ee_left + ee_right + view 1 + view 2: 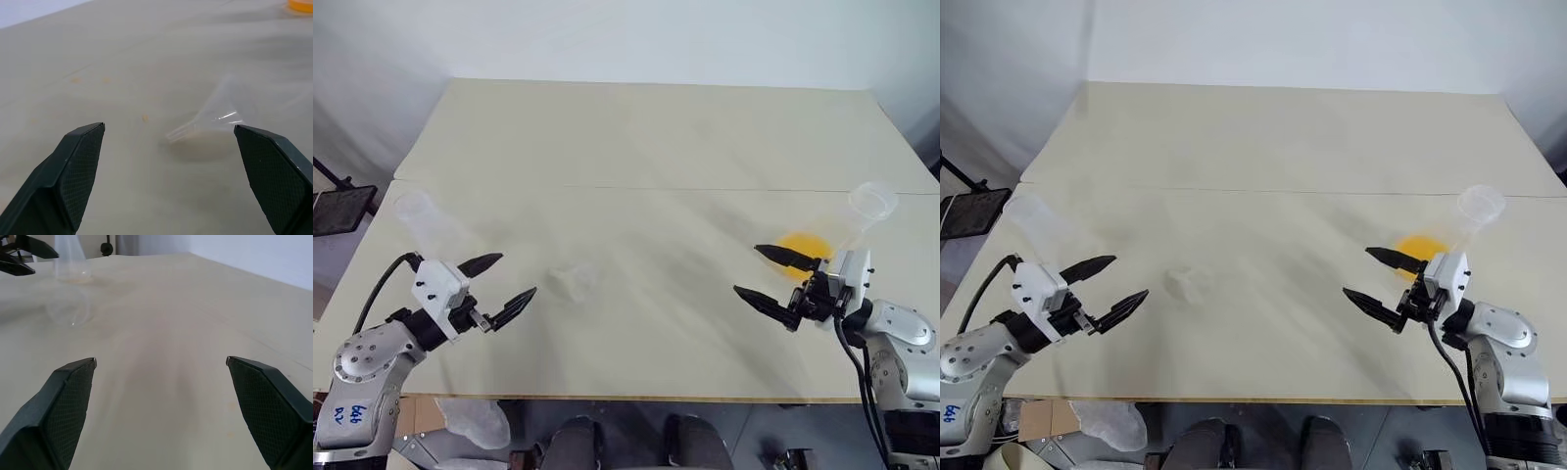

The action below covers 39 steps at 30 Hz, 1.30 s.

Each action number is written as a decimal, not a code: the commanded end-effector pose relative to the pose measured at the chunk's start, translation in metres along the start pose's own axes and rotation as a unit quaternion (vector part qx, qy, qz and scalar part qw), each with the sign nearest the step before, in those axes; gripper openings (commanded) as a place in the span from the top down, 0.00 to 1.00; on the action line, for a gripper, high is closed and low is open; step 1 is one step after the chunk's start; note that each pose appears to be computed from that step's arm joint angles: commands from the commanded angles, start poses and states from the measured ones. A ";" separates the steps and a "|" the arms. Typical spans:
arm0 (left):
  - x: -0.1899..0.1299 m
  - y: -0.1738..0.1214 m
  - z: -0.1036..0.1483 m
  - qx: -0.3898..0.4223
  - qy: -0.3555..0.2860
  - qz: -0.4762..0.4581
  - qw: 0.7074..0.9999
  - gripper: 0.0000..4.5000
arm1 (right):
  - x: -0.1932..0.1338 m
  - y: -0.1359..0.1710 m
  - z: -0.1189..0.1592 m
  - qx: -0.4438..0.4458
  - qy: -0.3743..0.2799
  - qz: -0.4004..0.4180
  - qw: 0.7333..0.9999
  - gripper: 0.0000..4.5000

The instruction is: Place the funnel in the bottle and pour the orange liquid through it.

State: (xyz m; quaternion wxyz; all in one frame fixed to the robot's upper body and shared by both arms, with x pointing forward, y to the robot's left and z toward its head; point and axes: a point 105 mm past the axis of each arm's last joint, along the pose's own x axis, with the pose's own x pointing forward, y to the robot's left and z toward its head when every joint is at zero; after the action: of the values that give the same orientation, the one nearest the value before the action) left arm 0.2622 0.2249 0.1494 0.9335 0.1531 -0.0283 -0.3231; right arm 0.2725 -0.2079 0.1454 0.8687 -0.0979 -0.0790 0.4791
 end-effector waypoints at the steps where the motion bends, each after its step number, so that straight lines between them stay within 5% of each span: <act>1: 0.000 0.002 0.013 0.035 -0.021 0.007 0.999 0.00 | -0.006 0.001 0.006 -0.017 -0.001 0.008 1.000 0.01; 6: -0.004 0.000 0.012 0.000 -0.027 0.000 1.000 0.00 | 0.000 0.002 0.005 -0.014 -0.006 0.017 1.000 0.01; 11: -0.034 0.014 0.006 -0.058 -0.055 0.112 0.990 0.00 | 0.032 0.009 0.017 -0.010 -0.051 0.055 0.997 0.01; 21: -0.131 0.019 -0.045 -0.126 -0.040 0.404 0.905 0.00 | 0.094 0.030 0.049 -0.002 -0.134 0.124 0.983 0.01; 27: -0.112 0.015 -0.037 -0.137 -0.046 0.371 0.917 0.00 | 0.093 0.027 0.040 0.002 -0.114 0.131 0.985 0.01; 39: -0.035 0.095 -0.001 -0.125 -0.067 0.369 0.918 0.00 | 0.092 0.035 0.034 0.023 -0.115 0.126 0.985 0.01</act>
State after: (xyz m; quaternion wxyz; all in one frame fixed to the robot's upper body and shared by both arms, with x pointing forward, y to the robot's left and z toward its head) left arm 0.2894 0.3162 0.1735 0.9937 -0.0202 -0.1043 0.0353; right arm 0.2908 -0.1111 0.1642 0.7943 -0.0289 -0.1322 0.5923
